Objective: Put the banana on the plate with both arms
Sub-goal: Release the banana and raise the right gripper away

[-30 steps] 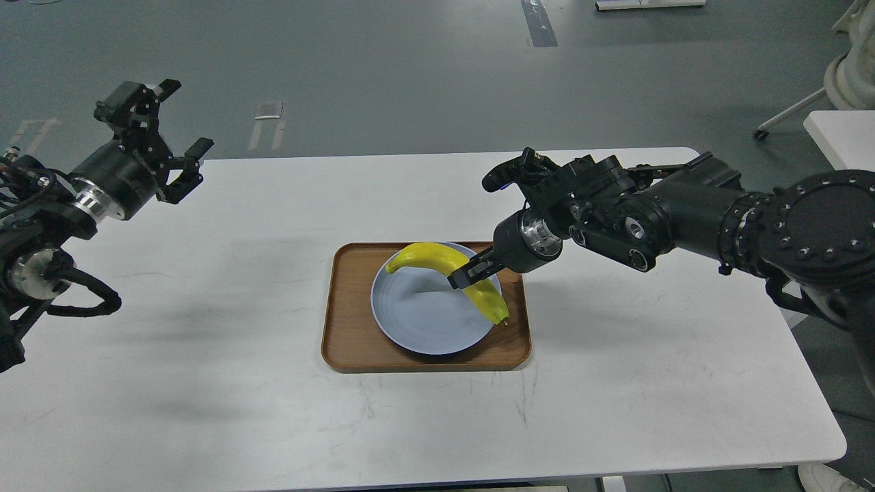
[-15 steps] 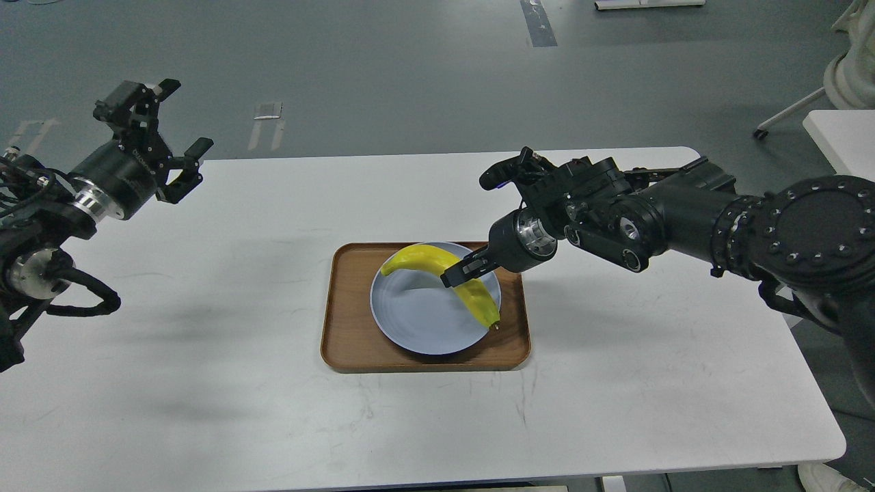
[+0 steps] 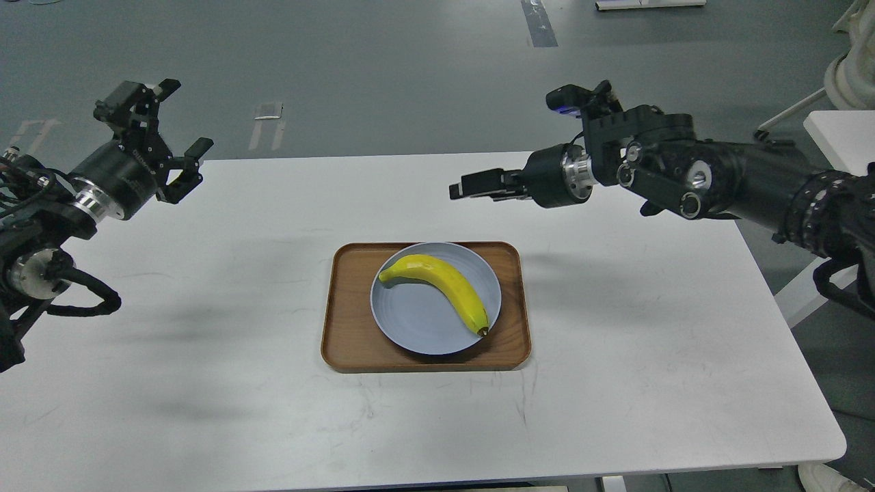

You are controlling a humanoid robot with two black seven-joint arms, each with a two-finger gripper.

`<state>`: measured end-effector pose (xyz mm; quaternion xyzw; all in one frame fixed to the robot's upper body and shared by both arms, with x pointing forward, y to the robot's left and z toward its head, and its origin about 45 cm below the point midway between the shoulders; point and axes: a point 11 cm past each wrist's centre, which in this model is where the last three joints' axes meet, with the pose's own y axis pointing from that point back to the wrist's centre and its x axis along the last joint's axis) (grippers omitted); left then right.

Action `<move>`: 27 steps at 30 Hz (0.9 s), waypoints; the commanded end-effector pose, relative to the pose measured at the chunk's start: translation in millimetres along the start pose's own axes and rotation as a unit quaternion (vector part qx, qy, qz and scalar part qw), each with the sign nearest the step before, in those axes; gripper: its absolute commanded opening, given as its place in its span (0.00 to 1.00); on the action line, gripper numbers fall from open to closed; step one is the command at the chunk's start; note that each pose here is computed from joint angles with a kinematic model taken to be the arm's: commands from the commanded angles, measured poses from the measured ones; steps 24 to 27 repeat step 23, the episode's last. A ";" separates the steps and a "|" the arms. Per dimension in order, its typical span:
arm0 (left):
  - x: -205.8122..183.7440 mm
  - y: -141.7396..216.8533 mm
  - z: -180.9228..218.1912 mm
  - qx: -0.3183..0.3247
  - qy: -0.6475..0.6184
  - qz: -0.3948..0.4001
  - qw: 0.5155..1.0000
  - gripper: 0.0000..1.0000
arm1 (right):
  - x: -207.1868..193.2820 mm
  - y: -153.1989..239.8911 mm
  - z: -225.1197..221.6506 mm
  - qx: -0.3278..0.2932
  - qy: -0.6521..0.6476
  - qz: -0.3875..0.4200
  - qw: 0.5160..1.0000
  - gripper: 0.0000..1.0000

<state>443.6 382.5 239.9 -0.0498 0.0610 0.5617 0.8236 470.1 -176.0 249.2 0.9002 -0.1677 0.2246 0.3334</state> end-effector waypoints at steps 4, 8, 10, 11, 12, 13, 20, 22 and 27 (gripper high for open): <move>-9.2 -5.0 -6.8 0.001 0.009 -0.008 1.000 0.98 | 8.7 48.3 54.5 0.081 -0.225 0.147 0.960 0.99; -20.8 -11.2 -15.0 0.003 0.020 -0.018 1.000 0.98 | -0.2 58.4 75.5 0.127 -0.316 0.204 0.918 0.99; -29.2 -14.7 -22.5 0.005 0.029 -0.024 0.999 0.98 | -11.6 64.0 92.4 0.148 -0.369 0.236 0.887 0.99; -32.0 -16.0 -24.7 0.006 0.031 -0.027 0.999 0.98 | -13.3 65.8 96.1 0.151 -0.379 0.243 0.880 0.99; -34.6 -17.3 -27.2 0.006 0.034 -0.028 0.999 0.98 | -14.9 67.2 99.2 0.154 -0.388 0.249 0.874 0.99; -39.2 -19.8 -31.3 0.008 0.037 -0.031 0.999 0.98 | -18.6 68.8 104.1 0.156 -0.400 0.256 0.866 0.99; -61.2 -27.1 -58.5 0.021 0.061 -0.039 0.997 0.98 | -26.0 68.6 110.8 0.156 -0.414 0.261 0.858 1.00; -65.4 -29.5 -66.1 0.025 0.065 -0.037 0.997 0.98 | -27.4 68.5 111.8 0.155 -0.416 0.261 0.857 1.00; -67.0 -30.2 -67.1 0.025 0.067 -0.038 0.997 0.98 | -28.0 68.4 112.2 0.155 -0.416 0.261 0.857 1.00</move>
